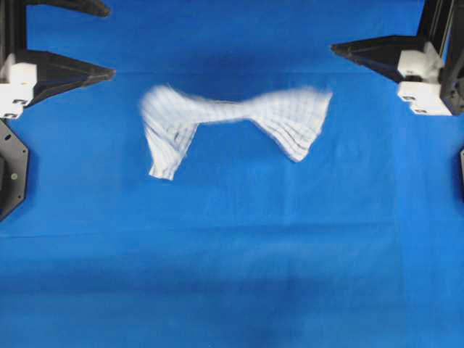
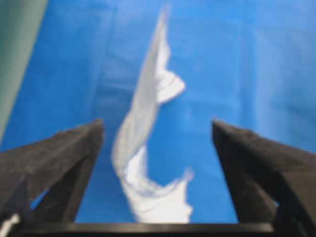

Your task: Lift the towel with both arms.

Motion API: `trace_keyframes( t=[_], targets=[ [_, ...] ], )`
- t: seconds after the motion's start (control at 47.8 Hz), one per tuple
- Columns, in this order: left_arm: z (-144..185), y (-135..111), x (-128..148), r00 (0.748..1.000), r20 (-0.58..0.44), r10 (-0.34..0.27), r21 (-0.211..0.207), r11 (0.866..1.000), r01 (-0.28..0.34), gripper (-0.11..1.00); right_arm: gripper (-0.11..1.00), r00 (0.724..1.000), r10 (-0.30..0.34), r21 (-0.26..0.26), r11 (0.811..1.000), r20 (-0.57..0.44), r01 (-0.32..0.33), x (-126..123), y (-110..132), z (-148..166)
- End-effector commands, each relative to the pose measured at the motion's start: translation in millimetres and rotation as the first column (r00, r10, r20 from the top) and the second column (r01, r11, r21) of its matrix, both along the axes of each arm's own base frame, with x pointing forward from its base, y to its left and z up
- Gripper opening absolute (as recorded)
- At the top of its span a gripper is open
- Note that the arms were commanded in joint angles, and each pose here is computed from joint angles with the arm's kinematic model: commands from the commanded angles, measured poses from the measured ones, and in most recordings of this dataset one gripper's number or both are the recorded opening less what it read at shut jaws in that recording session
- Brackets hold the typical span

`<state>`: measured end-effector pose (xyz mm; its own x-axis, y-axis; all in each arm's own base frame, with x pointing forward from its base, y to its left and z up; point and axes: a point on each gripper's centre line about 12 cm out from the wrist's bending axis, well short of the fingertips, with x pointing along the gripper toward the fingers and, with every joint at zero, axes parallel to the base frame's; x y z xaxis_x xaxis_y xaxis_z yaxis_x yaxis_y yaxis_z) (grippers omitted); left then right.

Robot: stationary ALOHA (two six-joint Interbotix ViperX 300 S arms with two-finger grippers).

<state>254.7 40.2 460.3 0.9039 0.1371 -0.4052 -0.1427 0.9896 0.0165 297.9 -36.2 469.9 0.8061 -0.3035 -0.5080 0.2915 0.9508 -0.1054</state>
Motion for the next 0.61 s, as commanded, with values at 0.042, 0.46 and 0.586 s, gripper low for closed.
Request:
trace_keyframes(
  t=[0.042,0.46,0.586],
  targets=[
    [3,-1,-9,0.999,0.033,0.005,-0.005,1.0,-0.005,0.92,0.67,1.0,-0.001,-0.003,1.0,0.022,0.001,-3,0,5],
    [-112,-11,12,0.994,-0.105,-0.034,-0.051,0.998,0.028,0.92,0.67,0.997,-0.001,0.097,0.995,-0.075,0.008,13,7,-94],
    [-150,-12,20,0.992,-0.119,-0.029,-0.078,0.997,0.019,0.92,0.67,0.996,0.005,0.136,0.991,-0.087,0.007,17,10,-130]
  ],
)
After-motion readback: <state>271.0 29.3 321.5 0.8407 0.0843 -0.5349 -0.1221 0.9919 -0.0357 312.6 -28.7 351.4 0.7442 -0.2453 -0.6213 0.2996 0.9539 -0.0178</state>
